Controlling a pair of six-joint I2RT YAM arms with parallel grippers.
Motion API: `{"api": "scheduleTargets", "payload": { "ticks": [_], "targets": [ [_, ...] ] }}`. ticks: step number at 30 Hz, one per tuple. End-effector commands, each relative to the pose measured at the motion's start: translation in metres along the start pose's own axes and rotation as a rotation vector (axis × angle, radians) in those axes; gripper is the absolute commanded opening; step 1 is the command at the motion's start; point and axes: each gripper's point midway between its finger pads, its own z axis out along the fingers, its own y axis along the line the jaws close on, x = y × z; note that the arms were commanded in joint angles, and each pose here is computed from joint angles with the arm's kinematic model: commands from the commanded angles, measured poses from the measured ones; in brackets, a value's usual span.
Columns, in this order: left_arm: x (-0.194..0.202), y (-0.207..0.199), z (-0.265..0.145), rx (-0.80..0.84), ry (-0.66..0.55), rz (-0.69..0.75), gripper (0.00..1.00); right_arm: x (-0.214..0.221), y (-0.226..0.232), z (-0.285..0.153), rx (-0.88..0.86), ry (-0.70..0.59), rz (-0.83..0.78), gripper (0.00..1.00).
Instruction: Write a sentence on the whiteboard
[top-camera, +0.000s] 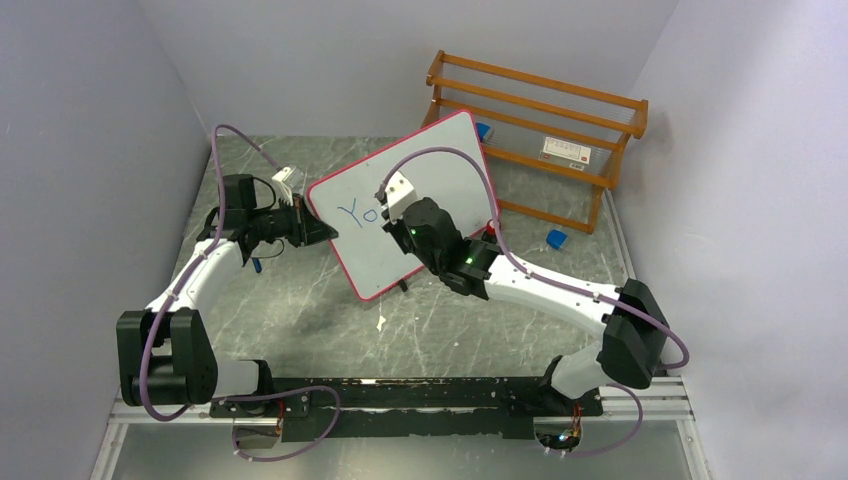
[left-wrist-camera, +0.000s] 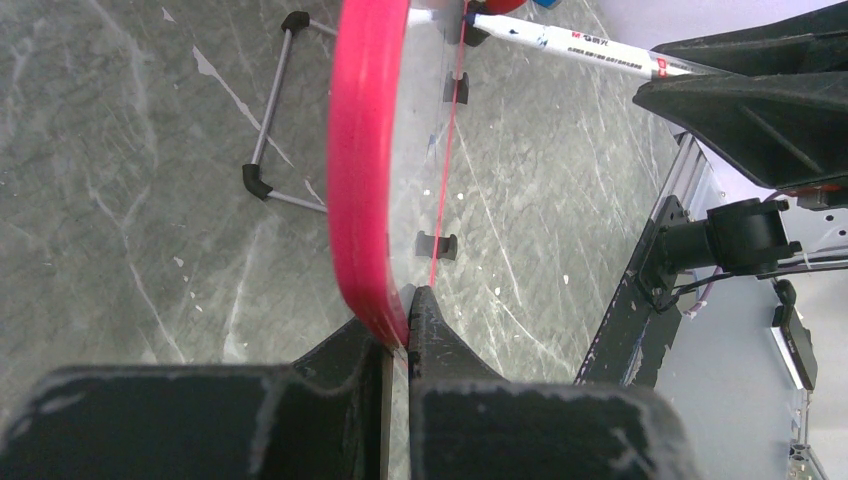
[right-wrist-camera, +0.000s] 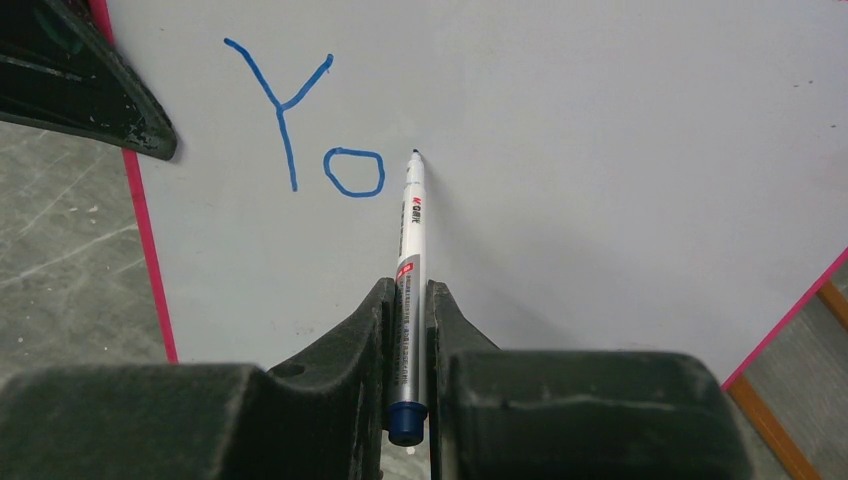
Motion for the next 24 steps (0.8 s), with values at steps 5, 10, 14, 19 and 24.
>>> {"api": "scheduleTargets", "payload": {
  "ticks": [5,10,14,19,24],
  "targets": [
    [0.015,0.020,0.007,-0.089,0.053,0.053,0.05,-0.002,0.003,0.007,-0.007,-0.005,0.005,0.00],
    [0.015,0.020,0.007,-0.087,0.053,0.052,0.05,0.001,0.005,0.009,-0.008,0.002,0.002,0.00],
    [0.015,0.020,0.007,-0.087,0.054,0.051,0.05,0.004,0.005,0.006,-0.012,0.019,-0.002,0.00],
    [0.015,0.020,0.008,-0.088,0.053,0.053,0.05,0.013,0.004,0.003,-0.013,0.043,-0.002,0.00],
    [0.016,0.020,0.007,-0.089,0.054,0.051,0.05,0.019,0.004,0.000,-0.014,0.058,-0.001,0.00]
  ]
}}
